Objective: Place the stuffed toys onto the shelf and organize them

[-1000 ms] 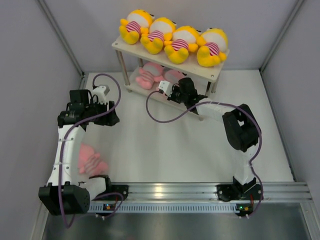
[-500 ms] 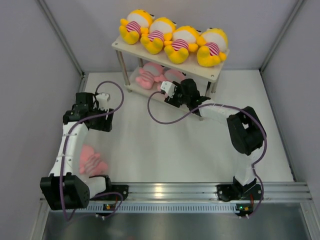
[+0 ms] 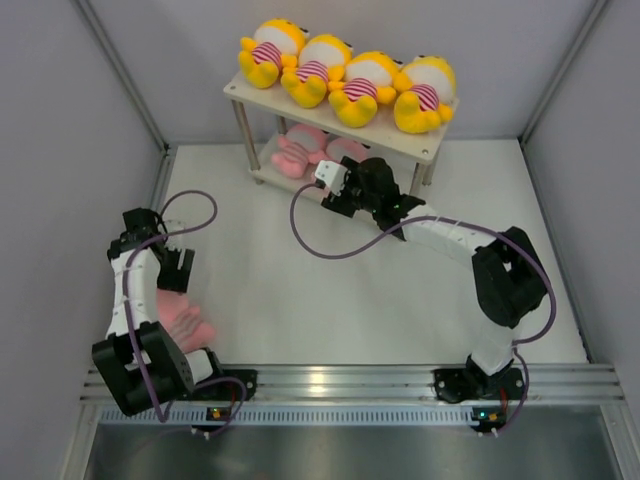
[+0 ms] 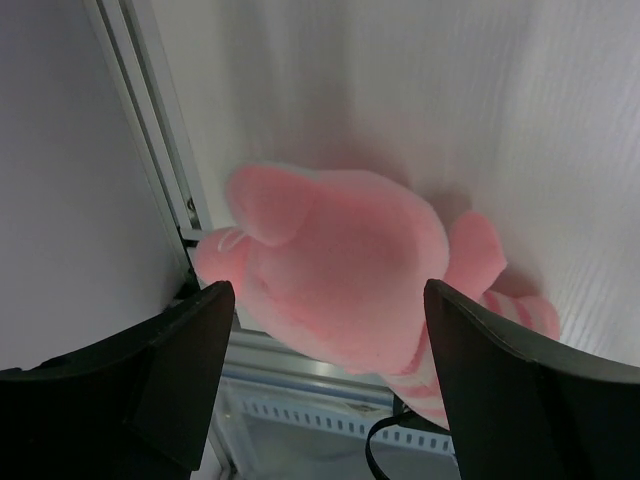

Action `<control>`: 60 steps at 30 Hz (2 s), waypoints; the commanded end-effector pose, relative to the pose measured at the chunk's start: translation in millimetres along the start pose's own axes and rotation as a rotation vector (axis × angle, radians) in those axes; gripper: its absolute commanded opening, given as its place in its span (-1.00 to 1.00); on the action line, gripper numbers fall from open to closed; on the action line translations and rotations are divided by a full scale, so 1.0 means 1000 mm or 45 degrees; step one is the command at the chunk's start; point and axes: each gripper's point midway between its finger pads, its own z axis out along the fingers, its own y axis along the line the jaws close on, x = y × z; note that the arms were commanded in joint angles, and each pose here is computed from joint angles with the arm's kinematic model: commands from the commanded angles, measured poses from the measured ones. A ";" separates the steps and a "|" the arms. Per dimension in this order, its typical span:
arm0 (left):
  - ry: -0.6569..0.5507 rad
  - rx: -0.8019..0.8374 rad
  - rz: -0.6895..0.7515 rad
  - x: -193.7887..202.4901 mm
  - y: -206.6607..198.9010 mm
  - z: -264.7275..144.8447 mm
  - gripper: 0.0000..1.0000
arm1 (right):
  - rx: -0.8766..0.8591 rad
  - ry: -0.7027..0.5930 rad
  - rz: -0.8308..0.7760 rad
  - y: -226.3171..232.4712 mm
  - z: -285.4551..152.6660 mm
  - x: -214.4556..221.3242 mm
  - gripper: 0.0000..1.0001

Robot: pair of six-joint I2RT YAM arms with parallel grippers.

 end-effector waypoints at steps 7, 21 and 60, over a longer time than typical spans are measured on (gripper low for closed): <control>0.134 0.100 -0.007 0.041 0.004 0.034 0.60 | 0.048 -0.099 0.003 -0.005 -0.026 -0.045 0.51; 0.049 0.255 -0.015 0.030 -0.018 0.028 -1.00 | 0.088 -0.230 0.038 -0.008 -0.059 -0.075 0.52; -1.251 1.065 0.221 -0.164 -0.142 -0.316 -1.00 | -1.040 -1.332 0.936 0.137 -0.218 -0.278 0.90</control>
